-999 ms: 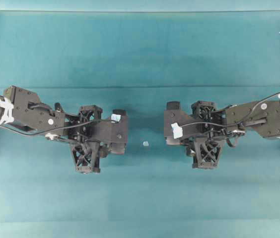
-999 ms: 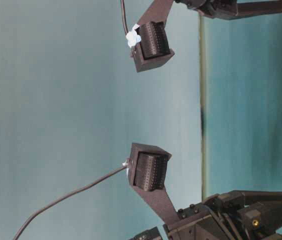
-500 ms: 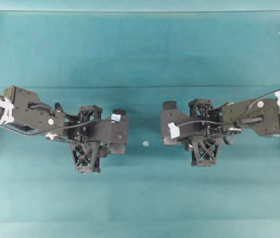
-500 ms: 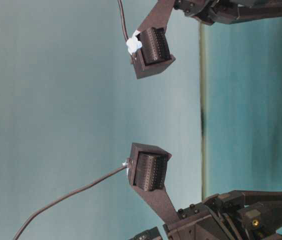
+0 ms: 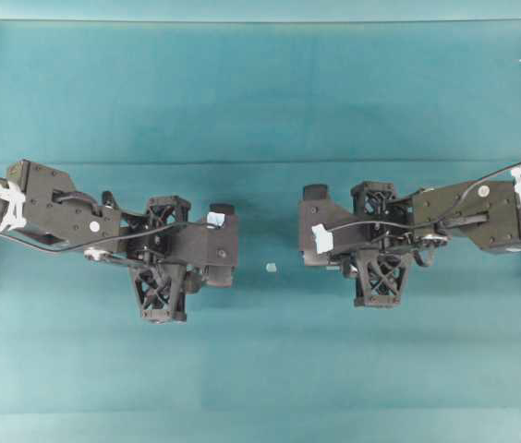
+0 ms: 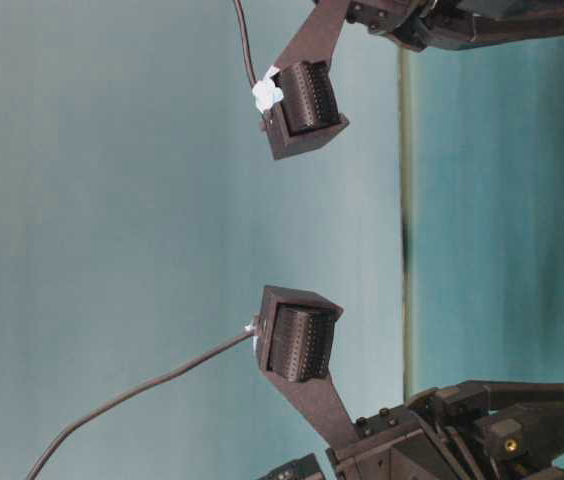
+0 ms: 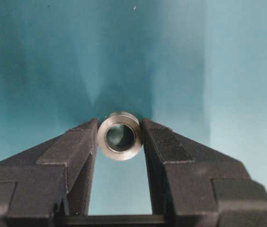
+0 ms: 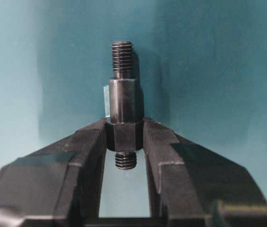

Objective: Insert the washer onto the shaft with both hands.
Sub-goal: 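Lift the washer and shaft off the table with both grippers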

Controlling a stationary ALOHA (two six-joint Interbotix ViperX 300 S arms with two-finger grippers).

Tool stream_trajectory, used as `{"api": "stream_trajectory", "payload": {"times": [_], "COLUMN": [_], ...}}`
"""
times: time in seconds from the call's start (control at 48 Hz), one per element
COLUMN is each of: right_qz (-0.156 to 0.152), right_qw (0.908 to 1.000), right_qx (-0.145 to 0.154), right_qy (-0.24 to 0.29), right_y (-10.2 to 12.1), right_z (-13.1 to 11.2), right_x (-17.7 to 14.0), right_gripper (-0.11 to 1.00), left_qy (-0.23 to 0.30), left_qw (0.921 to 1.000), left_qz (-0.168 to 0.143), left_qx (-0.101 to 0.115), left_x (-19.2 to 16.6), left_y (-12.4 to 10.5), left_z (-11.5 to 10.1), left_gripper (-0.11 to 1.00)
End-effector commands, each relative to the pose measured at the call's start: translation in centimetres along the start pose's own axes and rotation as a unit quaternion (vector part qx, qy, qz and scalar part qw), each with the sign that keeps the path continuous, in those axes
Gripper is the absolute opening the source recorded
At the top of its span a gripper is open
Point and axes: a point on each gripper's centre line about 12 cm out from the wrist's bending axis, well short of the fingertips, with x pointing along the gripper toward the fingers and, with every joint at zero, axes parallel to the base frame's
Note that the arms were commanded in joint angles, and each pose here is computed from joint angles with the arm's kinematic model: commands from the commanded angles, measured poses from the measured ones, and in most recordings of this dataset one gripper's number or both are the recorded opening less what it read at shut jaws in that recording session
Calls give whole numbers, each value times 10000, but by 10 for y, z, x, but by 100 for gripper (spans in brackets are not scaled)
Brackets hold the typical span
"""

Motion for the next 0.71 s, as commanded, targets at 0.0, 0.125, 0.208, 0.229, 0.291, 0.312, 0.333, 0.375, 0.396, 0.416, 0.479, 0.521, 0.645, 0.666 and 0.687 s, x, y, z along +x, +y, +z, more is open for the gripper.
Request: {"api": "stream_trajectory", "payload": {"times": [0.0, 0.125, 0.208, 0.229, 0.291, 0.312, 0.333, 0.375, 0.396, 0.416, 0.479, 0.521, 0.645, 0.666, 0.687], "right_qz": [52, 72, 85, 86, 95, 94, 94, 101, 100, 98, 99, 103, 109, 113, 115], "right_qw": [10000, 9999, 9999, 9999, 9999, 9999, 9999, 9999, 9998, 9998, 9998, 9997, 9993, 9991, 9990], "right_qx": [-20, -48, -47, -31, -16, -23, -15, -15, -22, -14, 9, 9, 93, 101, 125], "right_qy": [-68, -68, -82, -90, -112, -112, -119, -135, -142, -158, -196, -226, -356, -386, -416], "right_y": [5, 9, 11, 11, 13, 13, 13, 14, 14, 14, 14, 14, 14, 14, 14], "right_z": [3, 3, 3, 4, 5, 5, 5, 6, 6, 6, 6, 7, 7, 7, 7], "right_x": [-2, -2, -3, -3, -4, -4, -5, -5, -5, -5, -7, -8, -13, -14, -14], "right_gripper": [0, 0, 0, 0, 0, 0, 0, 0, 0, 0, 0, 0, 0, 0, 0], "left_qy": [-77, -61, -61, -62, -77, -62, -69, -69, -85, -77, -100, -100, -154, -161, -184], "left_qw": [10000, 10000, 10000, 10000, 10000, 10000, 10000, 10000, 10000, 10000, 9999, 9999, 9999, 9999, 9998], "left_qz": [8, 4, 0, -3, -7, -7, -7, -11, -11, -15, -15, -15, -15, -16, -16], "left_qx": [8, 7, 14, 20, 27, 27, 27, 34, 34, 40, 48, 48, 48, 48, 48], "left_x": [-1, -1, -1, -1, -1, -1, -1, -1, -2, -2, -2, -3, -5, -5, -5], "left_y": [1, 0, 0, -1, -2, -2, -2, -2, -2, -3, -3, -3, -3, -3, -3], "left_z": [5, 4, 4, 4, 4, 4, 4, 4, 5, 4, 5, 5, 6, 6, 6], "left_gripper": [34, 34, 34, 34, 34, 34, 34, 34, 34, 34, 34, 34, 34, 34, 34]}}
